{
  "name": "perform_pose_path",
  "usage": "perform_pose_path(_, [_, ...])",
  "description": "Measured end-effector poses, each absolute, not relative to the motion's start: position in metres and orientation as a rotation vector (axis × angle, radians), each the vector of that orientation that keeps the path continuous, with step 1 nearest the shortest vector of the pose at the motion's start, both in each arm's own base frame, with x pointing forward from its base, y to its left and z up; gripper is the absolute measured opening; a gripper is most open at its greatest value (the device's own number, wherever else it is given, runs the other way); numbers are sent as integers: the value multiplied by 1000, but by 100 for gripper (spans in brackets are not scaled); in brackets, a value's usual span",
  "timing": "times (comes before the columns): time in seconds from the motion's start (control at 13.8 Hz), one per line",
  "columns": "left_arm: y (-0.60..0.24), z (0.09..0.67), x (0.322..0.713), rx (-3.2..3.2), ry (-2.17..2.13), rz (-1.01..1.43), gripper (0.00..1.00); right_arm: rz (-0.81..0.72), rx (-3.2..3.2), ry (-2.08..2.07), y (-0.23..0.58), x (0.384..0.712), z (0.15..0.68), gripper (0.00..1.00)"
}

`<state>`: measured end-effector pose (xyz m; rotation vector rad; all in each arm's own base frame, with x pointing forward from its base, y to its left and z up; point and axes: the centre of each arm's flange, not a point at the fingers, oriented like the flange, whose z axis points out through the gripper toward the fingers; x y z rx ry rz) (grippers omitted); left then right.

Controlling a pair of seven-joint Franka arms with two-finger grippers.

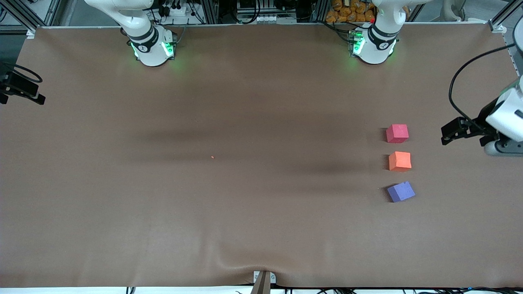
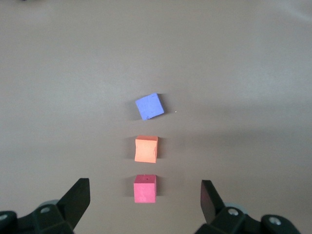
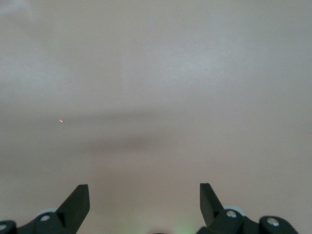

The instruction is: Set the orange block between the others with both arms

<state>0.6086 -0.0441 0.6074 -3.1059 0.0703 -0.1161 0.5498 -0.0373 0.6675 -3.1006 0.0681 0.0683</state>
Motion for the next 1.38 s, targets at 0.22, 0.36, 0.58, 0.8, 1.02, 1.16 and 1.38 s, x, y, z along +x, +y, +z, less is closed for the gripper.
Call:
perform_pose_path(0.22, [-47, 633, 590, -3098, 34, -124, 100, 69, -3101, 58, -34, 551, 666, 100])
perform_pose_path(0.36, [-47, 648, 579, -3091, 29, -129, 100, 69, -3101, 58, -34, 551, 666, 100])
perform_pose_path(0.58, [-55, 654, 560, -3079, 43, -111, 100, 70, -3101, 58, -34, 551, 666, 100])
perform_pose_path(0.8, [-50, 651, 544, -3070, 27, -84, 100, 70, -3101, 58, -34, 551, 666, 100])
perform_pose_path(1.02, [-45, 648, 528, -3073, 14, -61, 100, 71, -3101, 58, -34, 551, 665, 100])
perform_pose_path(1.16, [-36, 649, 520, -3099, -15, -54, 100, 71, -3101, 58, -34, 551, 665, 100])
perform_pose_path(1.38, [-30, 649, 518, -3106, -31, -54, 100, 77, -3101, 59, -34, 551, 665, 100])
